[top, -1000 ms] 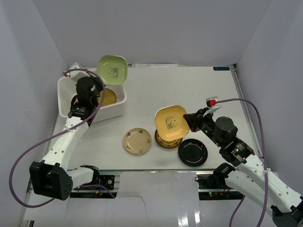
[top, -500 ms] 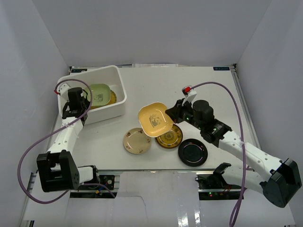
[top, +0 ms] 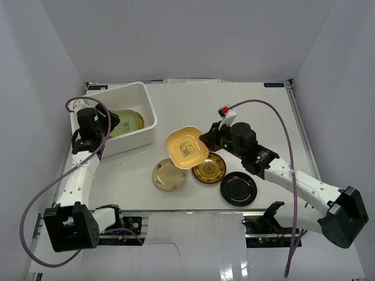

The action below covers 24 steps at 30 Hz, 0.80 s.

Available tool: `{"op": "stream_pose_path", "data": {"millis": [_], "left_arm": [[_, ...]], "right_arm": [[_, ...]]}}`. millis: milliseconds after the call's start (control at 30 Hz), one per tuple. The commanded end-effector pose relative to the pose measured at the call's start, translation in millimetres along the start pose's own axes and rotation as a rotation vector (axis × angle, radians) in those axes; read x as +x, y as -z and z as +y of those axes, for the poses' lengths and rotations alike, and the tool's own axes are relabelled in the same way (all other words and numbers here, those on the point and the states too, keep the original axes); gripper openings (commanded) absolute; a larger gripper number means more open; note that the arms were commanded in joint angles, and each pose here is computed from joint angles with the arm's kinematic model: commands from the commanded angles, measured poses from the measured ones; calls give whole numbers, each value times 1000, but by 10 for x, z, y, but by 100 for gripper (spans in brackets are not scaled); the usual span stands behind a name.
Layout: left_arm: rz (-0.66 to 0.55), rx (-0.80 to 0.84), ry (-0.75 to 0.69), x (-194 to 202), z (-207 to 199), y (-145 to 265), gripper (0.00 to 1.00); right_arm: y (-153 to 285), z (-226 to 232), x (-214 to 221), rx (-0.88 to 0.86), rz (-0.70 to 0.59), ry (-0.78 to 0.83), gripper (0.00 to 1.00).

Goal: Place the plates into the plastic bin on the countertop

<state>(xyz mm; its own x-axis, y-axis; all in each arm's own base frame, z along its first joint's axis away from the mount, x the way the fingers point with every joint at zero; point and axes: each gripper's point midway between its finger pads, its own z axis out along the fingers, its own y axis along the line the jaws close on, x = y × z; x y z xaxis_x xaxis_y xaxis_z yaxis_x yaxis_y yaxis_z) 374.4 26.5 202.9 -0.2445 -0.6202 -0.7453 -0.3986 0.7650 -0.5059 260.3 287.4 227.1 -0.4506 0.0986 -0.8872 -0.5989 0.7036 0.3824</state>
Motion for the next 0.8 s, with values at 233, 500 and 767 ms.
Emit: {"op": "stream_pose_path", "data": {"millis": [233, 500, 767], "left_arm": [[395, 753, -208, 982, -1533, 1663, 71], [525, 700, -315, 1642, -1414, 1655, 66], [497, 622, -368, 1739, -1380, 1496, 53]], "right_arm": [[-150, 1, -258, 40, -67, 7, 8], [-184, -38, -203, 65, -55, -4, 8], [-165, -46, -198, 71, -64, -11, 8]]}}
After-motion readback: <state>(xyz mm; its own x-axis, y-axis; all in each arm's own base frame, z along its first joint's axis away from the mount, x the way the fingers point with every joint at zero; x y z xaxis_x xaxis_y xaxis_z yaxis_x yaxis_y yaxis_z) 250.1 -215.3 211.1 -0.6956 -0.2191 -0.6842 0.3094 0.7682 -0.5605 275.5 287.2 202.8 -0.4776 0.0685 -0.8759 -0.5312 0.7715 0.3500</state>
